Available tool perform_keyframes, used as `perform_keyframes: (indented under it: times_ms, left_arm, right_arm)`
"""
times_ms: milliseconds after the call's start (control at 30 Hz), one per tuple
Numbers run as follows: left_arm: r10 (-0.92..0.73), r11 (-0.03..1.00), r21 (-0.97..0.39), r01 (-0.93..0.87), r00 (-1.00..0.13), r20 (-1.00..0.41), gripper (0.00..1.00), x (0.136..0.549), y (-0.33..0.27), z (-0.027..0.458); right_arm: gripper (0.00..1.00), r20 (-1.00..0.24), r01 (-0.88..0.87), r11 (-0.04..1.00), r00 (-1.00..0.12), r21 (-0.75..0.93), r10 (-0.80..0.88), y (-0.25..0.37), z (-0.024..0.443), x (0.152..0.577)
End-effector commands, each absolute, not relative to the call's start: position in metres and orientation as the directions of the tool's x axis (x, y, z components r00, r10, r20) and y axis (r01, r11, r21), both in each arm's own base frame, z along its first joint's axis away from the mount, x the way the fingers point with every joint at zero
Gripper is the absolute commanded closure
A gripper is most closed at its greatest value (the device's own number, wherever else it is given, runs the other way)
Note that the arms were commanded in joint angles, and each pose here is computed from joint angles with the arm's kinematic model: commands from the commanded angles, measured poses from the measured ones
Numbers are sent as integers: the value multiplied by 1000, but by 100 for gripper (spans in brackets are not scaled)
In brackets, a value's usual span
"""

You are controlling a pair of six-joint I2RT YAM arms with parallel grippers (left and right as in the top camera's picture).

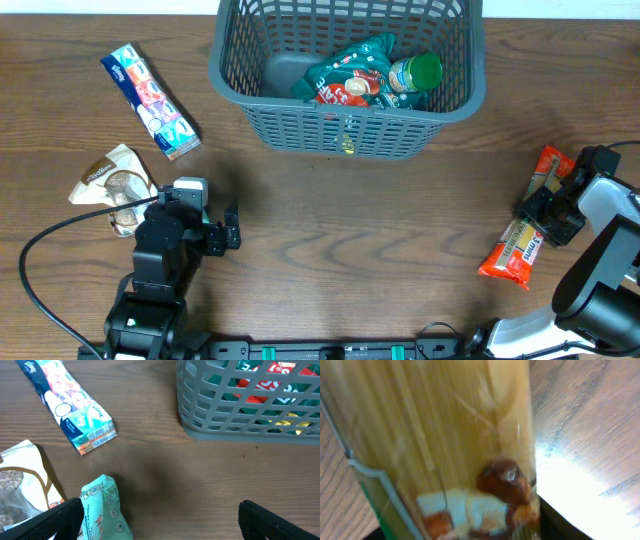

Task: Pack container
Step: 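Reach the right gripper to the San Remo spaghetti pack and grasp, then lift the spaghetti pack and lower it into the basket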

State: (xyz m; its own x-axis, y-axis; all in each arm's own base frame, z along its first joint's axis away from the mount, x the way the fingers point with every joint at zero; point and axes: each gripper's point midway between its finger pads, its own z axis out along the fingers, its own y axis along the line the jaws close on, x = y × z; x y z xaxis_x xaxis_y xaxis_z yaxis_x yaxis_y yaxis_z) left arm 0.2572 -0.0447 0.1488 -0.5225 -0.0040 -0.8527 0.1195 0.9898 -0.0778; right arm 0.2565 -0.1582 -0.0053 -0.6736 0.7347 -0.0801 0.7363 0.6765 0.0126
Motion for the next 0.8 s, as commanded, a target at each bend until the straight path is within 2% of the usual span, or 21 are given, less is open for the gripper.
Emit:
perform_keyframes:
  times_ms: [0,67,133,233,400,600,767]
  left_arm:
    - [-20,989,-90,113,-509,-860,1,259,-45,158]
    - [-20,989,-90,113,-509,-860,1,259,-45,158]
    - [-20,989,-90,113,-509,-860,1,259,-45,158]
    - [-20,989,-90,113,-509,-860,1,259,-45,158]
    - [-20,990,-90,113,-509,-860,1,259,-45,158]
    - [-20,990,-90,113,-509,-860,1,259,-45,158]
    - [-20,990,-90,113,-509,-860,1,259,-45,158]
  right_arm:
    - [74,8,741,671,-671,23,741,-144,-27,244]
    - [85,8,739,674,-674,28,739,-143,-26,246]
    - [88,8,734,678,-679,42,734,-140,-24,250]
    - [99,-1,721,689,-690,72,723,-137,-13,260]
    - [99,-88,666,740,-735,94,672,-139,33,292]
    - [99,-281,524,842,-795,128,538,-126,140,345]
    - [99,-470,412,899,-770,150,431,-104,245,380]
